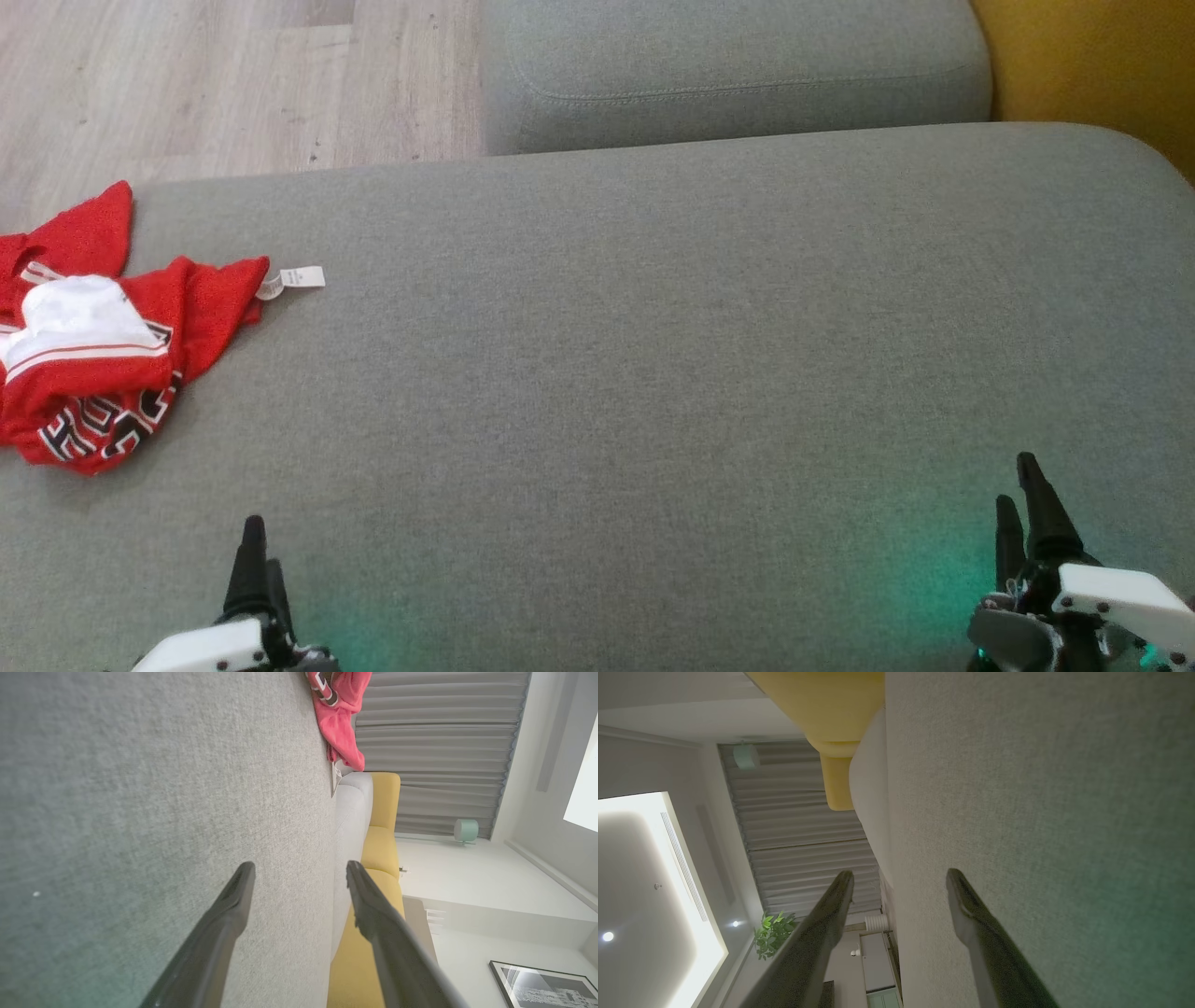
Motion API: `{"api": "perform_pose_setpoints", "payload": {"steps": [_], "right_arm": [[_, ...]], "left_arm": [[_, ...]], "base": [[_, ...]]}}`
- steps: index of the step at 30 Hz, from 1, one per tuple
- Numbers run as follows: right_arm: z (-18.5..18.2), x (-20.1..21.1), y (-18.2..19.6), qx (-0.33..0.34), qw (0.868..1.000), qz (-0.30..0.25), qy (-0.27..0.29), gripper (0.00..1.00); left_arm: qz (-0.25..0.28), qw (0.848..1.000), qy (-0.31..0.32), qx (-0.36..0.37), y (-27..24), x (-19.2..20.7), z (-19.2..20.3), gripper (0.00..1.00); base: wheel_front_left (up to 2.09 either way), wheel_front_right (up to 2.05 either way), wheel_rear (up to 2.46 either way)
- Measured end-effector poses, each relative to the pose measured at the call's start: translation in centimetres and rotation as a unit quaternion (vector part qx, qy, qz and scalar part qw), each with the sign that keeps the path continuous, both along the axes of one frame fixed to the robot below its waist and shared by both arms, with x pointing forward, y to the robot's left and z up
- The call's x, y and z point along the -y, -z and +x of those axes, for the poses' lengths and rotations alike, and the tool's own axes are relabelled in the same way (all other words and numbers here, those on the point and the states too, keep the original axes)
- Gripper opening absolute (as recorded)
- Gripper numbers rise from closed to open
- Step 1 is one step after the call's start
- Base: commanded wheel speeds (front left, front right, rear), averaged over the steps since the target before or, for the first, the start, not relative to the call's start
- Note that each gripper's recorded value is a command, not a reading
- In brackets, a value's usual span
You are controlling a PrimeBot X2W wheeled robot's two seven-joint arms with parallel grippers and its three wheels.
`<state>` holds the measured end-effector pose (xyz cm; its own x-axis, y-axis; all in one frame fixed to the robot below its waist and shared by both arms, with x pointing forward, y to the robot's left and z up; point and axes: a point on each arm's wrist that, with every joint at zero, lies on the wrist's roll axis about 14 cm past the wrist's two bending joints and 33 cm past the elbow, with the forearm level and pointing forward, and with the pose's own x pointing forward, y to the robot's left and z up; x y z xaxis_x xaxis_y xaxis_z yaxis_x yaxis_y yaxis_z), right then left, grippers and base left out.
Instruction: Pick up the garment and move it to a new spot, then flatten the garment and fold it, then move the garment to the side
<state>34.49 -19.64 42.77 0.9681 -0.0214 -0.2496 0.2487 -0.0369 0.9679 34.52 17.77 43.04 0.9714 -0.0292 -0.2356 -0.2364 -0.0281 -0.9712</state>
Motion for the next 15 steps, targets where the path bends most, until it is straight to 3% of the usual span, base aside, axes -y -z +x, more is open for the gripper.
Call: {"api": "perform_pose_setpoints", "payload": {"steps": [15], "right_arm": [[0.3,0.2,-1.0,0.012,0.998,-0.069,-0.004,1.0]], "left_arm": [[0.062,0.998,0.013,0.018,-1.5,0.5,0.3,1.0]], "base": [[0.0,0.0,0.0]]}}
